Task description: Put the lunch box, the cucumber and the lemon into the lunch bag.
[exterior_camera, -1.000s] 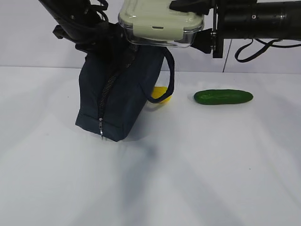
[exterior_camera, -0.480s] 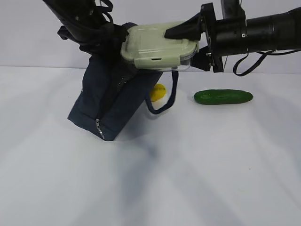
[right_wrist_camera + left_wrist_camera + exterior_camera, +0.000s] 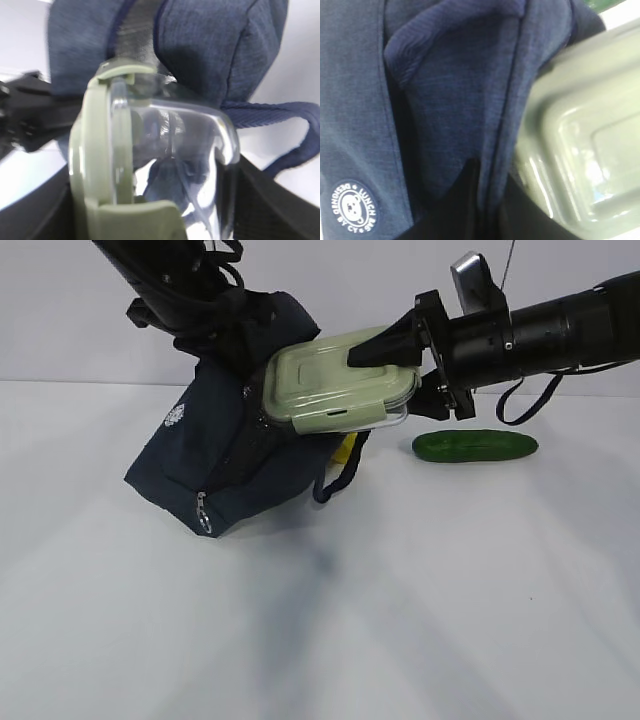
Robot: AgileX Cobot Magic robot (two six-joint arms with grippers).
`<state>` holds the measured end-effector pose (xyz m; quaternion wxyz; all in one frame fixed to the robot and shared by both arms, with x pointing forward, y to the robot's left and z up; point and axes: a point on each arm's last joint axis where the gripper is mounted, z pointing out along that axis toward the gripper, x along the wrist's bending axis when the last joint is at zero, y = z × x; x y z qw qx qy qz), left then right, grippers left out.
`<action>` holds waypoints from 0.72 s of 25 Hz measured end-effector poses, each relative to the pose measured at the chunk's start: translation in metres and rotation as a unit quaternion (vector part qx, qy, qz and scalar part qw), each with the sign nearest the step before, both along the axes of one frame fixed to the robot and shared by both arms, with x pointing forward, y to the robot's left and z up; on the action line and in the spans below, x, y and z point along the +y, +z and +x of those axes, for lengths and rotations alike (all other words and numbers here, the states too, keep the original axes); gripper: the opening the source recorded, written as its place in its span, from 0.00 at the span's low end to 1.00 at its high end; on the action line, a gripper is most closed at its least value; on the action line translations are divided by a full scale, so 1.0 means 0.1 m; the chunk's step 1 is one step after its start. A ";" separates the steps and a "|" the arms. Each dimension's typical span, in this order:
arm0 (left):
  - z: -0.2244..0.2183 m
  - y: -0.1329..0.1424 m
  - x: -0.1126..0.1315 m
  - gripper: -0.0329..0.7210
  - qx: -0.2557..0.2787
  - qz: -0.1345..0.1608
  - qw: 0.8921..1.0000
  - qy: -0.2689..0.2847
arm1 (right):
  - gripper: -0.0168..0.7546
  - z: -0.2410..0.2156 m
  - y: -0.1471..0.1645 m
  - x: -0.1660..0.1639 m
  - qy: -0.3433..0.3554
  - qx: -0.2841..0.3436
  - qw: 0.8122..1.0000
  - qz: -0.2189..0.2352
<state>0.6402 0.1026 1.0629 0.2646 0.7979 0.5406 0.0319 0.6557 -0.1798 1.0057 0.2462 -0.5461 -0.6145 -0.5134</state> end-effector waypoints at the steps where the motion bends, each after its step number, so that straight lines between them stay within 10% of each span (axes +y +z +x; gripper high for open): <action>1: 0.00 0.00 0.00 0.06 0.001 -0.001 1.000 0.000 | 0.70 -0.01 -0.02 0.01 0.004 0.000 1.000 -0.005; 18: -0.06 -0.01 -0.03 0.06 0.037 -0.015 0.999 -0.006 | 0.70 -0.04 -0.07 0.37 0.003 -0.036 0.998 -0.047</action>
